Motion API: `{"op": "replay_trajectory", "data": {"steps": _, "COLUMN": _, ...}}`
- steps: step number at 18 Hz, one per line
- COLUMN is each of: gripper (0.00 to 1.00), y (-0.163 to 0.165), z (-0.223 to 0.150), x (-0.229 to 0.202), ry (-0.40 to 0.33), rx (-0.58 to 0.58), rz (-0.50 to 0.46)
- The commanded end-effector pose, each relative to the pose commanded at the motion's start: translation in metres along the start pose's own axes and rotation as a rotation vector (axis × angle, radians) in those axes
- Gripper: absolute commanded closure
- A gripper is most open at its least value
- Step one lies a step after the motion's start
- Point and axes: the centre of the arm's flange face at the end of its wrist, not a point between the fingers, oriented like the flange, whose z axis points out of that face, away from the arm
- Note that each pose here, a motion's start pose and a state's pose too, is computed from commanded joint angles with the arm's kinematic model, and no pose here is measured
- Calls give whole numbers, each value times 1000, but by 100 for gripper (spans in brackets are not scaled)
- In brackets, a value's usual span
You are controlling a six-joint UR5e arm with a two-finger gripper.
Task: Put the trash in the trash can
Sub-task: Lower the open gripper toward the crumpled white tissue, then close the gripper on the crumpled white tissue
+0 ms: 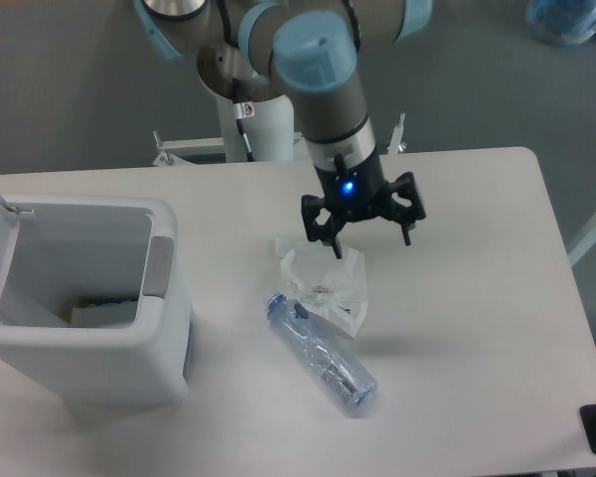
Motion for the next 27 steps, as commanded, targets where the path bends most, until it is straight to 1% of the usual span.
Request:
{"op": "replay_trajectory", "data": {"steps": 4, "gripper": 0, "y": -5, "z": 36, "x": 27, "ry": 32, "rx": -57, "rz": -92}}
{"op": "replay_trajectory", "data": {"steps": 6, "gripper": 0, "y": -10, "z": 42, "x": 33, "ry": 41, "rx": -60, "rz": -147}}
{"op": "replay_trajectory", "data": {"steps": 8, "gripper": 0, "y": -11, "z": 44, "x": 39, "ry": 71, "rx": -61, "rz": -175}}
{"op": "replay_trajectory", "data": {"steps": 11, "gripper": 0, "y": -12, "z": 45, "x": 51, "ry": 83, "rx": -64, "rz": -221}}
{"op": "replay_trajectory", "data": {"steps": 12, "gripper": 0, "y": -12, "z": 47, "x": 57, "ry": 85, "rx": -67, "rz": -227}}
{"op": "replay_trajectory", "data": {"steps": 14, "gripper": 0, "y": -12, "z": 66, "x": 64, "ry": 87, "rx": -101, "rz": -220}}
{"op": "replay_trajectory", "data": {"steps": 16, "gripper": 0, "y": -10, "z": 77, "x": 74, "ry": 93, "rx": -122, "rz": -214}}
{"op": "replay_trajectory", "data": {"steps": 20, "gripper": 0, "y": -5, "z": 89, "x": 84, "ry": 94, "rx": -153, "rz": -226}}
{"op": "replay_trajectory", "data": {"steps": 27, "gripper": 0, "y": 2, "z": 102, "x": 87, "ry": 86, "rx": -184, "rz": -218}}
